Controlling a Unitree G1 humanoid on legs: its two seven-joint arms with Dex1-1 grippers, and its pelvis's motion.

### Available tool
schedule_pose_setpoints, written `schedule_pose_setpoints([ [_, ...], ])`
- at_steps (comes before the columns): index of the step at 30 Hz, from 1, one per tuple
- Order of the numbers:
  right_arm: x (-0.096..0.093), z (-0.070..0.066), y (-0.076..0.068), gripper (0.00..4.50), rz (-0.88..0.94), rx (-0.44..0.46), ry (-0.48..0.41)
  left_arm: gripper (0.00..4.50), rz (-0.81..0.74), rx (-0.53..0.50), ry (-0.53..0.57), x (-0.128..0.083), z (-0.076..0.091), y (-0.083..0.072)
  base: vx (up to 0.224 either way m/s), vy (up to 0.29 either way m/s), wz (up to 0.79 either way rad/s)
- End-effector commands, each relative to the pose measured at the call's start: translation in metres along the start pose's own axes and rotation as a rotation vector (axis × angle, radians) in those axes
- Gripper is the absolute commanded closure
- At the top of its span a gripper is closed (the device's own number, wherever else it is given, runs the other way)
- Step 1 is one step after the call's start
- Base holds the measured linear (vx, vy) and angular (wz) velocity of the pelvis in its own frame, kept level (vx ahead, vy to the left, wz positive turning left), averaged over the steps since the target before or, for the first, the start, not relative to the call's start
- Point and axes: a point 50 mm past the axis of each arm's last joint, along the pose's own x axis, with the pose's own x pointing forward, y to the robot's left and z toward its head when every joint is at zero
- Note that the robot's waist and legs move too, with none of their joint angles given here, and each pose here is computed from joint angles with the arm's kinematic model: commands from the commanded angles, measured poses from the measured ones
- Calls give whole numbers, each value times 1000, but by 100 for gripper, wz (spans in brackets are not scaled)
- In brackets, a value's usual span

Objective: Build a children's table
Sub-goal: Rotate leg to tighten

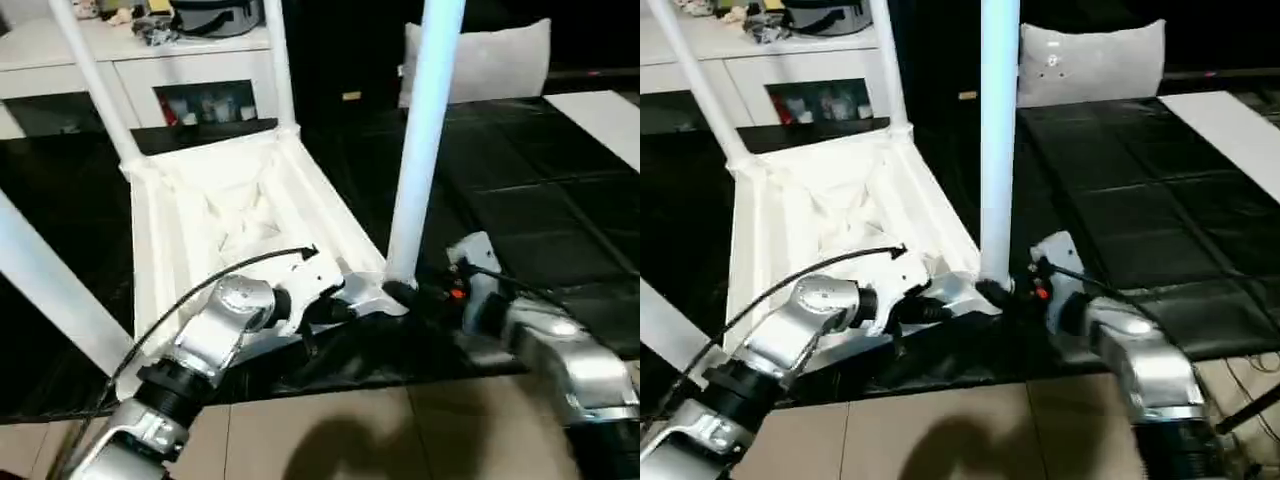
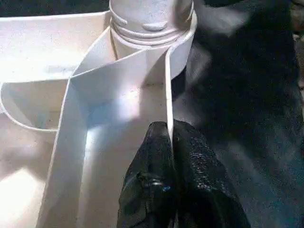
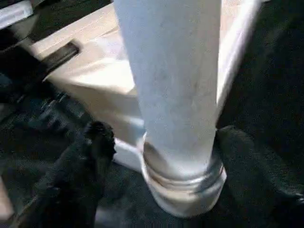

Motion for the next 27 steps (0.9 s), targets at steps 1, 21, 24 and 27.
schedule_pose_setpoints([
  [1, -1, 2, 4, 49, 85, -27, 6, 450, -69, 44, 7, -4, 0, -5, 0, 0, 0],
  [21, 2, 5, 15, 161, 413, -18, 23, 450, -259, 101, 47, -19, -6, -9, 0, 0, 0],
  [24, 3, 4, 16, 198, 422, -9, 22, 450, -253, 102, 51, -19, -7, -9, 0, 0, 0],
  [27, 3, 3, 16, 207, 428, -6, 21, 450, -252, 101, 51, -19, -7, -9, 0, 0, 0],
])
